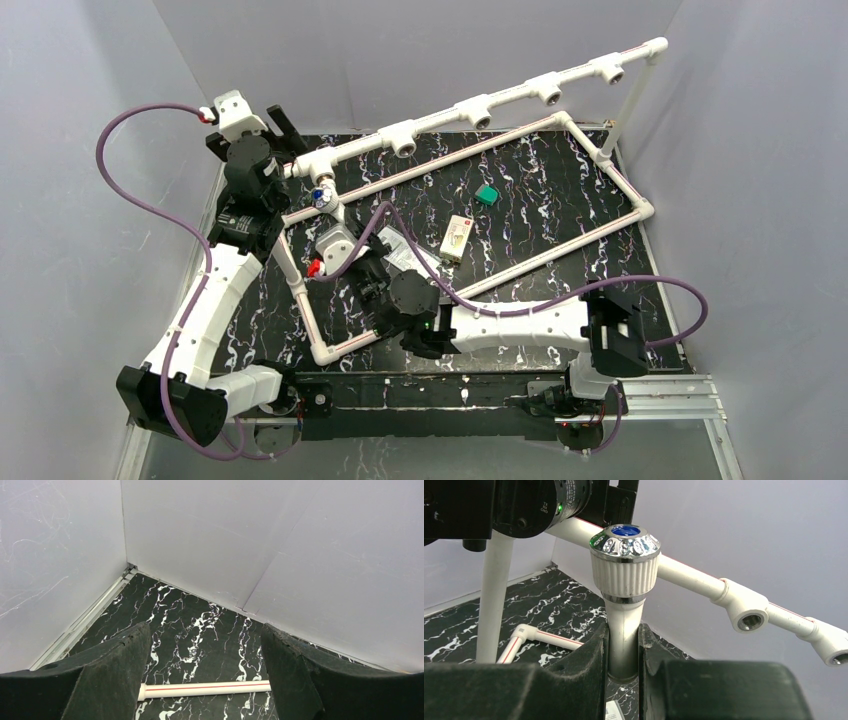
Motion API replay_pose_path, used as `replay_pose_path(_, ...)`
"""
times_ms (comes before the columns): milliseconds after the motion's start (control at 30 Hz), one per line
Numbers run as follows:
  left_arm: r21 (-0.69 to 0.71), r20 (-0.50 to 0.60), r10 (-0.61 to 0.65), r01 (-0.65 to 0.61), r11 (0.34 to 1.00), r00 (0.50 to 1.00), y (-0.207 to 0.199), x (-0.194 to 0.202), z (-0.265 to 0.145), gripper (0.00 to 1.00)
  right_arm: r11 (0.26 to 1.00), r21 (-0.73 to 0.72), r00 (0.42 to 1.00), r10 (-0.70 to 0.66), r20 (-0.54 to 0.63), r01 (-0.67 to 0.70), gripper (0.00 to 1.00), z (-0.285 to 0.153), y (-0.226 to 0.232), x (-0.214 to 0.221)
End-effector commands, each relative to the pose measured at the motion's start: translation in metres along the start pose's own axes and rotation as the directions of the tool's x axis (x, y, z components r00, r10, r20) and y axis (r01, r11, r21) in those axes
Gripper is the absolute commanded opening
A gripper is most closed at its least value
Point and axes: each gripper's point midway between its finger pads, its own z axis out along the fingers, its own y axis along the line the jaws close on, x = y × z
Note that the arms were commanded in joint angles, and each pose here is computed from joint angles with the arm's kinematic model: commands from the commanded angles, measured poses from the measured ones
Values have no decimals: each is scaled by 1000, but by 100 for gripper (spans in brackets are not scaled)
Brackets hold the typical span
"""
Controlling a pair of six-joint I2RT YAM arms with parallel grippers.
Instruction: Install the water faucets
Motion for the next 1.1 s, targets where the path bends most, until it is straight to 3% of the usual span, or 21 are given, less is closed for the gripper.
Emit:
replay_pose_path(0, -79, -351, 215, -258, 963, 911, 47, 119, -13, 78, 997, 65, 998, 45, 53, -48, 1, 9, -15, -29)
replay_pose_path(400, -71, -355, 216, -257, 964, 910, 47, 121, -15, 78, 981, 8, 981, -193, -18, 193, 1, 18, 7, -10)
replay_pose_path(600, -64, -360, 217, -256, 965, 907, 46, 124, -15, 78, 996, 21, 995, -87, -52, 88, 1, 23, 2, -2)
replay_pose_path(767, -60, -362, 216, -254, 965, 907, 45, 124, -15, 78, 990, 94, 990, 112, -92, -103, 1, 25, -15, 9)
replay_pose_path(1067, -56, -366, 219, -256, 965, 904, 44, 125, -14, 77, 895, 169, 899, 430, -87, -412, 1, 24, -28, 26)
